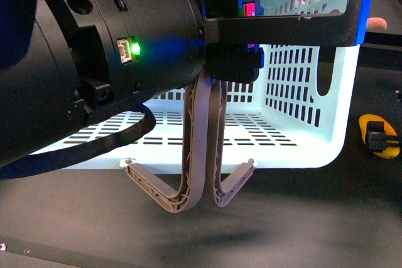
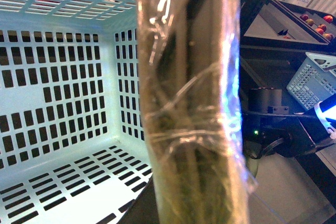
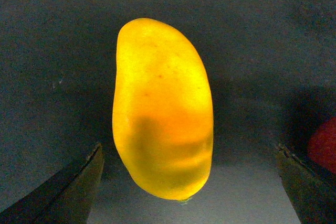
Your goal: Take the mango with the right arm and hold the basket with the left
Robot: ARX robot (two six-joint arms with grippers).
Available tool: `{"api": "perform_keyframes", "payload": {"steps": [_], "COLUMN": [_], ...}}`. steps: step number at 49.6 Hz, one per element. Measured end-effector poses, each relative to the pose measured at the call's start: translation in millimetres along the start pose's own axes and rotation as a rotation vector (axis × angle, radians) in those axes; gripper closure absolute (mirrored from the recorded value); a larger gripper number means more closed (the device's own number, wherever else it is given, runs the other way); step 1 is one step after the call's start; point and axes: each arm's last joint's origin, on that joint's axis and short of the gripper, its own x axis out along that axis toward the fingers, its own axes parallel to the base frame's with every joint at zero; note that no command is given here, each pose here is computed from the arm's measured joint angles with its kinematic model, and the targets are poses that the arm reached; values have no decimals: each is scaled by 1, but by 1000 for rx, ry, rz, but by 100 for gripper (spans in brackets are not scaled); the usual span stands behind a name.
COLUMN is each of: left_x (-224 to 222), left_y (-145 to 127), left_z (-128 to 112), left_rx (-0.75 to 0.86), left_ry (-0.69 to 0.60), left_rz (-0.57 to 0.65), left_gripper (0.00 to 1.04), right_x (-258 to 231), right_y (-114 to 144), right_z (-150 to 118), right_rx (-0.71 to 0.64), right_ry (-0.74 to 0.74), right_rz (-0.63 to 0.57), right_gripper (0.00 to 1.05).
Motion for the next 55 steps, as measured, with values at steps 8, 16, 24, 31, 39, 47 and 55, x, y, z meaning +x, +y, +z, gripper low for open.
{"api": "perform_keyframes", "payload": {"steps": [8, 16, 24, 31, 39, 47, 55], "left_x": [0, 0, 0, 0, 0, 0, 0], "left_y": [0, 0, 0, 0, 0, 0, 0], "left_z": [0, 0, 0, 0, 0, 0, 0], "left_rx": [0, 0, 0, 0, 0, 0, 0], "left_ry": [0, 0, 0, 0, 0, 0, 0], "left_rz": [0, 0, 1, 0, 0, 0, 0], "left_gripper": [96, 96, 96, 96, 96, 96, 96], "right_x": [7, 13, 17, 20, 23, 25, 25], "right_y": [2, 4, 5, 8, 14, 18, 18], "right_z": [-2, -2, -2, -1, -3, -3, -3], "right_rx": [-3, -5, -6, -9, -15, -13, 11], "right_ry": [10, 19, 25, 26, 37, 44, 49], "right_rz": [-3, -6, -11, -12, -8, -5, -18], "right_gripper": [8, 8, 8, 8, 8, 8, 8]}}
